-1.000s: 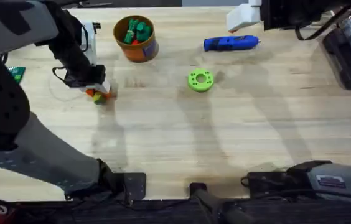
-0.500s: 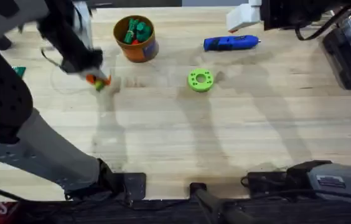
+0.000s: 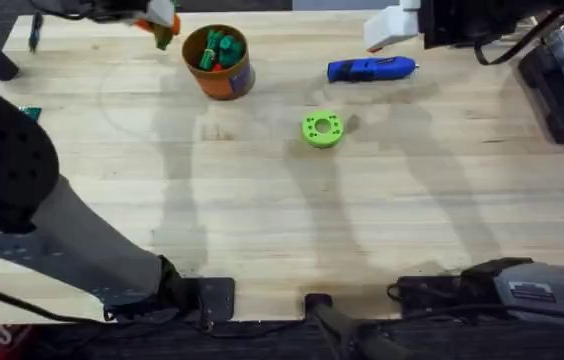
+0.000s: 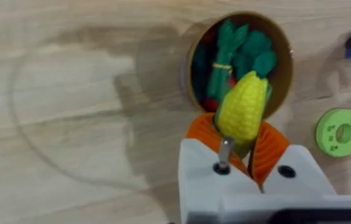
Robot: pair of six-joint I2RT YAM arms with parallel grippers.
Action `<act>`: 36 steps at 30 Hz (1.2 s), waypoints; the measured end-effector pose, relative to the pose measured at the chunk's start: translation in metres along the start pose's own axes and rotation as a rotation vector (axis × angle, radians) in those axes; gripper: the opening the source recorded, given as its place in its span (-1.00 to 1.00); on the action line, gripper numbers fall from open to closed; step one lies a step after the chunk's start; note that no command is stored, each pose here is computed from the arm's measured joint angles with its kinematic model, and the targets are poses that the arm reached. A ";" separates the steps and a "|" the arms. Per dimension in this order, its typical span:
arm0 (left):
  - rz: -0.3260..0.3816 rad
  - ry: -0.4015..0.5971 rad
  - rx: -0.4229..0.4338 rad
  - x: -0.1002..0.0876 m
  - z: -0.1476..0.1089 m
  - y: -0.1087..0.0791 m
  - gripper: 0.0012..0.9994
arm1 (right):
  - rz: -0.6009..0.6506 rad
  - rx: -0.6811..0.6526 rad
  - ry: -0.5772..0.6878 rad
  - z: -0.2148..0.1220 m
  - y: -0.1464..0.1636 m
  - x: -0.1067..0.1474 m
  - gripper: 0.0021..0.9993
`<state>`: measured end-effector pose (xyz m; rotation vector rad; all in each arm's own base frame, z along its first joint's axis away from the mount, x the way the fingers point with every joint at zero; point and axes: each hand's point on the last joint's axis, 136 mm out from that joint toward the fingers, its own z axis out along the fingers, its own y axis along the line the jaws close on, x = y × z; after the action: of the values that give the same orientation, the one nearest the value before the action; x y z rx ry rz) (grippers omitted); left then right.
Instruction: Pick up the gripper from the table and insert it into the empty holder that is missing its gripper. Then pick up a screw, insert it into the mounting hole, and use the screwdriver to tighten it. Finally, clean up the table by picking up the vegetable and placing it into the bucket.
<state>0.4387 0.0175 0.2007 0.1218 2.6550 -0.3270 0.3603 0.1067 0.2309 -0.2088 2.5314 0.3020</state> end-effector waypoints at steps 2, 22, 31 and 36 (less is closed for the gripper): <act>0.031 -0.024 0.011 -0.008 0.005 -0.010 -0.93 | 0.000 0.000 0.000 0.000 0.000 0.000 0.99; 0.041 0.078 0.030 -0.002 0.077 -0.023 0.64 | 0.000 0.000 0.000 0.000 0.000 0.000 0.99; 0.027 0.128 0.032 0.014 0.052 -0.031 0.95 | 0.000 0.000 0.000 0.000 0.000 0.000 0.99; 0.065 0.024 0.019 0.004 -0.007 -0.046 0.95 | 0.000 0.000 0.000 0.000 0.000 0.000 0.99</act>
<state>0.4259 -0.0257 0.2143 0.2192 2.6649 -0.3316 0.3603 0.1067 0.2309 -0.2085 2.5315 0.3019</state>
